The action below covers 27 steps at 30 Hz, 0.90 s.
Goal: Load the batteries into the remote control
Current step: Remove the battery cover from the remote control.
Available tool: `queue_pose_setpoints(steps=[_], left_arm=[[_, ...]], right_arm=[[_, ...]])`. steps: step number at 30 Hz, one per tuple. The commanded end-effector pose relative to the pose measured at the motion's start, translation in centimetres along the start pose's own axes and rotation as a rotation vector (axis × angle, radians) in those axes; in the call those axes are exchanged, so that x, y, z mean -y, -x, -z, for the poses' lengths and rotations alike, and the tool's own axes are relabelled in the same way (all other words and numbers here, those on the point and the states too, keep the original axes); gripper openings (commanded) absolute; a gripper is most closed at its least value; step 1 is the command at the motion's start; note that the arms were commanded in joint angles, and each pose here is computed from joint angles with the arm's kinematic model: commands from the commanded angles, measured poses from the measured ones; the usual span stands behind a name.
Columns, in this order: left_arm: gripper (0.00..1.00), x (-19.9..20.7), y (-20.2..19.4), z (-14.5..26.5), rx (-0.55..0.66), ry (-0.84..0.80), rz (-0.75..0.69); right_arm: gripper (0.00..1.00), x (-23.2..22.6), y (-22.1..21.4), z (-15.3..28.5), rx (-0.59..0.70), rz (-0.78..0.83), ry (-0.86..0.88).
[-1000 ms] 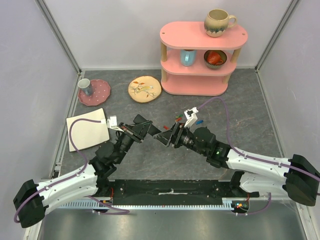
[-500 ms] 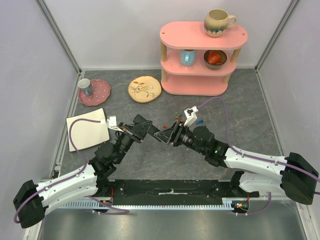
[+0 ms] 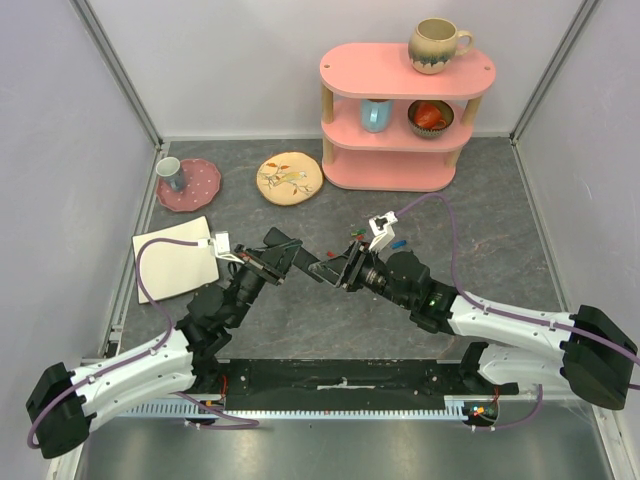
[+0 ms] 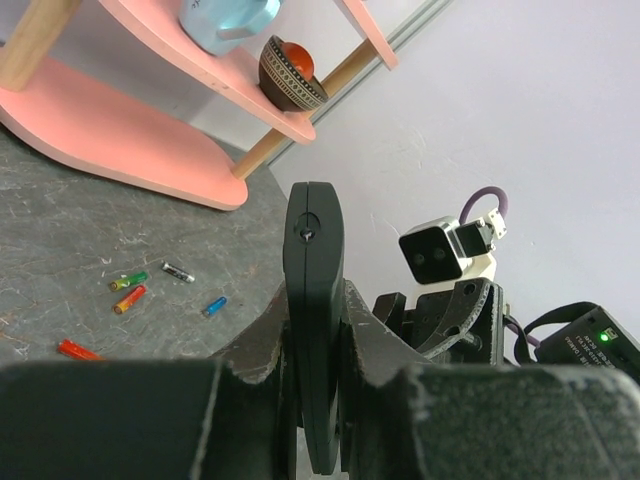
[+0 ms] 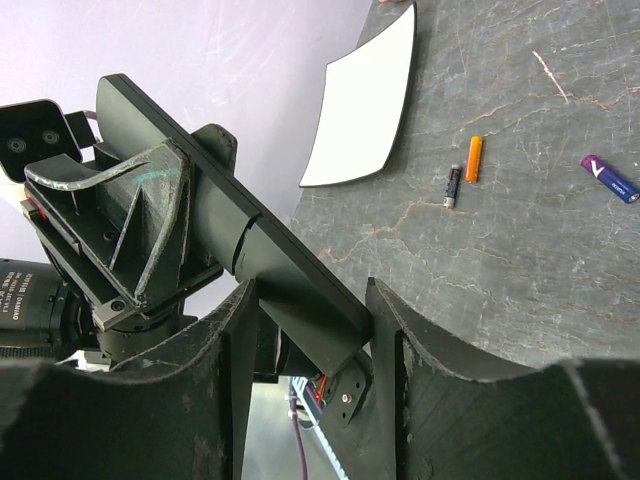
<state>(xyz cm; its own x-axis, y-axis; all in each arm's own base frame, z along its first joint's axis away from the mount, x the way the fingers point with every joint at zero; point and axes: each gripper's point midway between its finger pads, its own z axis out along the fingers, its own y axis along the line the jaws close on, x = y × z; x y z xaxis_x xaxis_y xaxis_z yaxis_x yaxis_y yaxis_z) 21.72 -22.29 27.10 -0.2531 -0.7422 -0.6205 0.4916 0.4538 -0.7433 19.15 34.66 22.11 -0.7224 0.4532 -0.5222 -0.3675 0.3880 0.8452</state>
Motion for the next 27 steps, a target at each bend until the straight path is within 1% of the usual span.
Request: queue_pose_setpoints(steps=[1, 3, 4, 7, 9, 10, 12, 13, 16, 19, 21, 22, 23, 24, 25, 26, 27], left_arm=[[0.02, 1.6, 1.6, -0.3, 0.049, -0.047, -0.004], [0.02, 1.5, 1.5, -0.2, 0.046, -0.046, -0.005], [0.02, 1.6, 1.5, -0.2, 0.045, -0.048, -0.004], [0.02, 1.4, 1.5, -0.1, 0.048, -0.043, 0.001], [0.02, 1.2, 1.5, -0.1, 0.048, -0.031, -0.002], [0.02, 1.2, 1.6, -0.1, 0.050, -0.029, -0.004], [0.02, 1.1, 1.8, 0.0, 0.055, -0.024, -0.003], [0.02, 1.0, 1.7, 0.0, 0.052, -0.017, -0.005], [0.02, 0.7, 1.5, -0.1, 0.040, 0.006, 0.000], [0.02, 0.2, 1.1, -0.1, 0.011, 0.040, -0.003], [0.02, -0.1, 0.7, -0.1, -0.008, 0.059, -0.008], [0.02, -0.1, 0.5, -0.1, -0.026, 0.068, -0.008], [0.02, -0.2, 0.1, -0.2, -0.043, 0.075, -0.013], [0.02, 0.1, 0.2, -0.5, -0.050, 0.076, -0.008], [0.02, -0.2, -0.4, -0.4, -0.087, 0.090, -0.018], [0.02, -0.2, -0.8, -0.5, -0.105, 0.091, -0.015], [0.02, -0.2, -0.7, -0.8, -0.113, 0.099, -0.001]], right_arm=[[0.47, -0.8, 0.9, 0.1, 0.034, -0.010, 0.025], [0.52, -1.0, 1.0, 0.1, 0.038, -0.013, 0.033], [0.57, -1.0, 1.1, 0.1, 0.042, -0.015, 0.033], [0.61, -1.1, 1.1, 0.0, 0.039, -0.013, 0.031], [0.60, -0.9, 1.1, 0.1, 0.038, -0.010, 0.023], [0.63, -1.1, 1.0, 0.2, 0.035, -0.008, 0.028], [0.71, -1.0, 0.9, 0.3, 0.030, -0.005, 0.025], [0.79, -1.1, 1.0, 0.4, 0.032, -0.002, 0.028], [0.91, -1.7, 1.5, 0.7, 0.027, 0.045, 0.022], [0.97, -1.0, 1.5, 1.5, -0.022, 0.159, -0.058], [0.98, -1.7, 2.3, 2.2, -0.030, 0.255, -0.061], [0.98, -0.9, 2.0, 2.6, -0.064, 0.295, -0.099], [0.98, -1.2, 2.2, 2.9, -0.070, 0.327, -0.105], [0.98, -1.4, 3.0, 3.2, -0.069, 0.410, -0.130], [0.98, -0.4, 2.6, 3.9, -0.107, 0.460, -0.183], [0.98, -0.4, 2.2, 4.1, -0.132, 0.510, -0.198], [0.98, -1.0, 2.7, 4.3, -0.136, 0.596, -0.204]])
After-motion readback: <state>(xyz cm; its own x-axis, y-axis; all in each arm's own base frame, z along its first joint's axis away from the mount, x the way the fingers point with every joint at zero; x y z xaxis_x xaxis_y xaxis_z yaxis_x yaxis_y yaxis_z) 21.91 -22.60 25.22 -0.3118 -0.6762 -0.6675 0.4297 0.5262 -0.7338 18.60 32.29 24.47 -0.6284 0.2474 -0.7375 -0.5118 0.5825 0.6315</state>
